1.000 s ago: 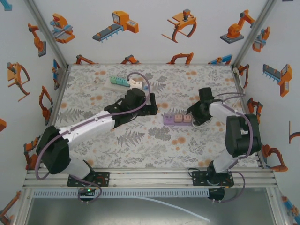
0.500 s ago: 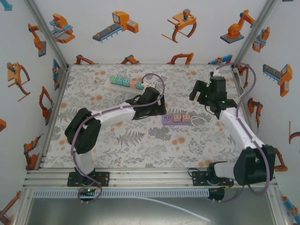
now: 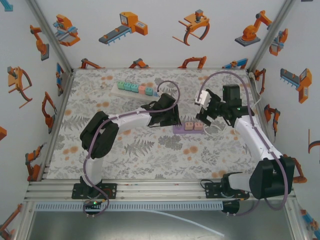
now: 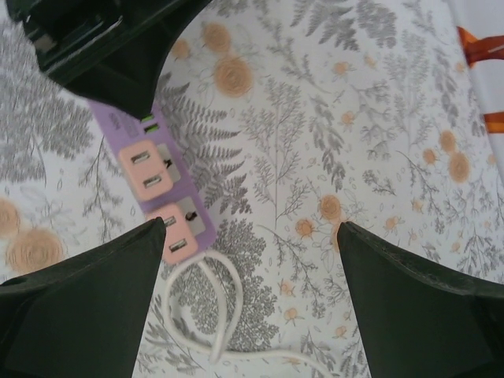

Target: Pull the plug off the socket

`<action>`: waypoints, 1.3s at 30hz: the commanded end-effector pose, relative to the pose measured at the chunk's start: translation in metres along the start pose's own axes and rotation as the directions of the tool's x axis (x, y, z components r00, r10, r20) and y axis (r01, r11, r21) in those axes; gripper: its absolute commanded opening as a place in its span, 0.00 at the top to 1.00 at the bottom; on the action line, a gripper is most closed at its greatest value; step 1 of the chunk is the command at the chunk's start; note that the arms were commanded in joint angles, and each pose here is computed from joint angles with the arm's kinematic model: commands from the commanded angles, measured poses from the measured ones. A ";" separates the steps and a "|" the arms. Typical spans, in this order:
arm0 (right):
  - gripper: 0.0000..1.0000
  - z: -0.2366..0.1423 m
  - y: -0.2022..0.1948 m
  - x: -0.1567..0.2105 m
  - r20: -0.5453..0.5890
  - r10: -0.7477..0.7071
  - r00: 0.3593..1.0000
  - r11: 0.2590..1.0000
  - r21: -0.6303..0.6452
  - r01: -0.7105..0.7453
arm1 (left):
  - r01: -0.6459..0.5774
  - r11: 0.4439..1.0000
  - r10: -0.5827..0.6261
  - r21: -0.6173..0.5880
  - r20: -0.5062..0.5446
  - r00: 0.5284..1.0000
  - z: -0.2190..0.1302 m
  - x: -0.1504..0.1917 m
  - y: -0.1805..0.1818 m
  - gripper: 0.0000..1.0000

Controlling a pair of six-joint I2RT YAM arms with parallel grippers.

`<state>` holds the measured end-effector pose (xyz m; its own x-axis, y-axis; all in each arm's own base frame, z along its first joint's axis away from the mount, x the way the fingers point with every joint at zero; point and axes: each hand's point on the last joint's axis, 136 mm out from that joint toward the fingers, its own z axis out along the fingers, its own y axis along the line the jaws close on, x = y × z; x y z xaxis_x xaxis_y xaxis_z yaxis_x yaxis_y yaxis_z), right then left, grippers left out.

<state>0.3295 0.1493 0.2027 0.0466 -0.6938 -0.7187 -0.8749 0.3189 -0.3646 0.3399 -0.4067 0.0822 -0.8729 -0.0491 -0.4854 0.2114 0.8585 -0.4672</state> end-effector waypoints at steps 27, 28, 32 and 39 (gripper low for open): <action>0.52 0.064 0.051 0.065 -0.139 -0.063 0.988 0.952 -0.306 0.017 | -0.018 1.000 0.017 -0.005 -0.118 0.993 0.016 0.027 0.015 0.54; 0.53 0.065 0.052 0.067 -0.142 -0.066 0.988 0.951 -0.307 0.019 | -0.018 1.000 0.016 -0.007 -0.120 0.993 0.016 0.028 0.016 0.55; 0.53 0.066 0.054 0.074 -0.164 -0.085 0.983 0.949 -0.315 0.030 | -0.019 1.000 0.018 -0.011 -0.131 0.991 0.020 0.032 0.017 0.55; 0.58 0.070 0.056 0.072 -0.152 -0.076 0.985 0.941 -0.337 0.020 | -0.023 0.999 0.018 -0.029 -0.139 0.990 0.023 0.037 0.021 0.55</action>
<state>0.3168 0.1570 0.0876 0.0138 -0.8122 -0.5833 -0.9839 0.0929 -0.1527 0.3302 -0.4102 0.0594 -0.9082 0.0008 -0.4186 0.2225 0.8481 -0.4809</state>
